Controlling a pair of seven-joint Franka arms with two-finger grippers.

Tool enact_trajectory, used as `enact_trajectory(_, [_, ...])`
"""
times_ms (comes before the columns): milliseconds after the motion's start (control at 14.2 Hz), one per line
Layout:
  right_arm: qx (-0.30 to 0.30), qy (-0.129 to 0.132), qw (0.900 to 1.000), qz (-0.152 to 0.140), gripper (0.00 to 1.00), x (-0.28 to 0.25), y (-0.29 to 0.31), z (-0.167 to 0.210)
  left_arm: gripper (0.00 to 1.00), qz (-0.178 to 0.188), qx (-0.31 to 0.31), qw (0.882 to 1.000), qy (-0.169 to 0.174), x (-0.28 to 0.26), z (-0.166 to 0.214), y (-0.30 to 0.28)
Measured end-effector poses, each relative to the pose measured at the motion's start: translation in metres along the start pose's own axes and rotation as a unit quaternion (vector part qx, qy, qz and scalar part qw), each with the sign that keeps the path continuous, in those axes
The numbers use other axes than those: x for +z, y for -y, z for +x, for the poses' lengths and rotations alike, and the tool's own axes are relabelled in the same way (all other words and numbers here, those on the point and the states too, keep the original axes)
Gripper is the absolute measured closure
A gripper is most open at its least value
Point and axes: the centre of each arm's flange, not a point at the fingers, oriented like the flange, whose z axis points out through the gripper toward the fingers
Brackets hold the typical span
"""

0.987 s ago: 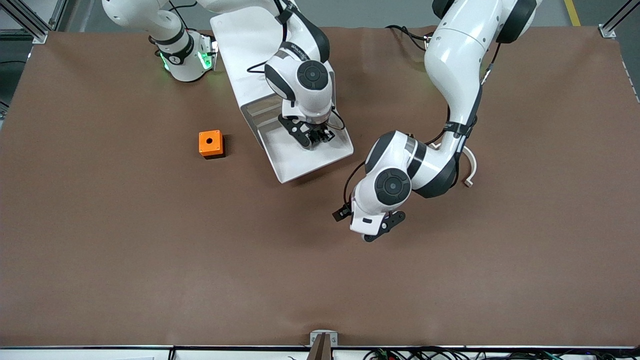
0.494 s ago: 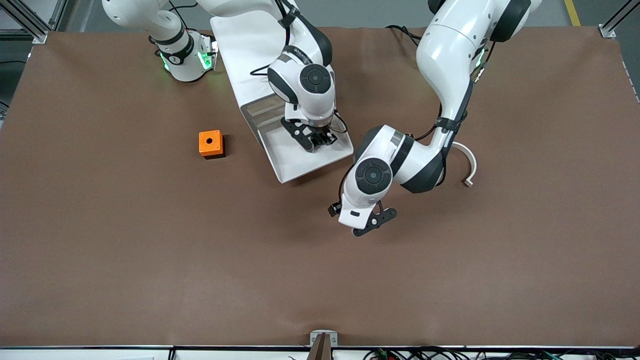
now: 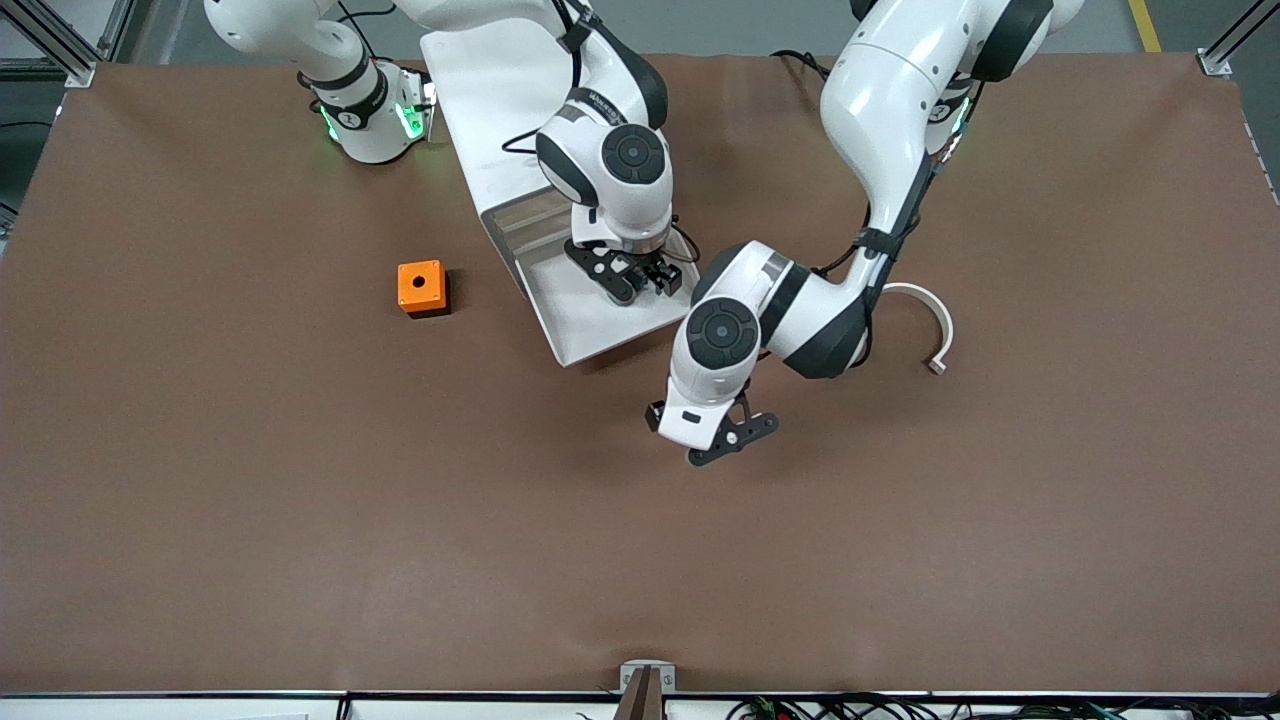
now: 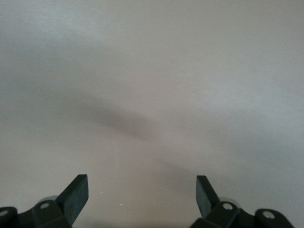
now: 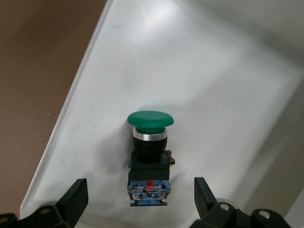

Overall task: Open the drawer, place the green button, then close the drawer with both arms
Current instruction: 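Lower the green button into the open drawer and open the right gripper, then raise the right gripper away while the left gripper pushes the drawer front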

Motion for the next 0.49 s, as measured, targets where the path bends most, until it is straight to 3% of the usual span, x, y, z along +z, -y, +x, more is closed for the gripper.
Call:
enact_trajectory(282, [-0.161,-0.03,0.984,-0.063,0.0,-0.046,0.0,0.018,0.0,-0.006,0.004,1.0,-0.004,0.0,-0.005,-0.004])
enact_trajectory(494, [-0.244,-0.03,0.967,-0.062,0.0,-0.08,-0.003,0.053,0.0,-0.004,0.004,1.0,-0.003,0.002,-0.005,-0.003])
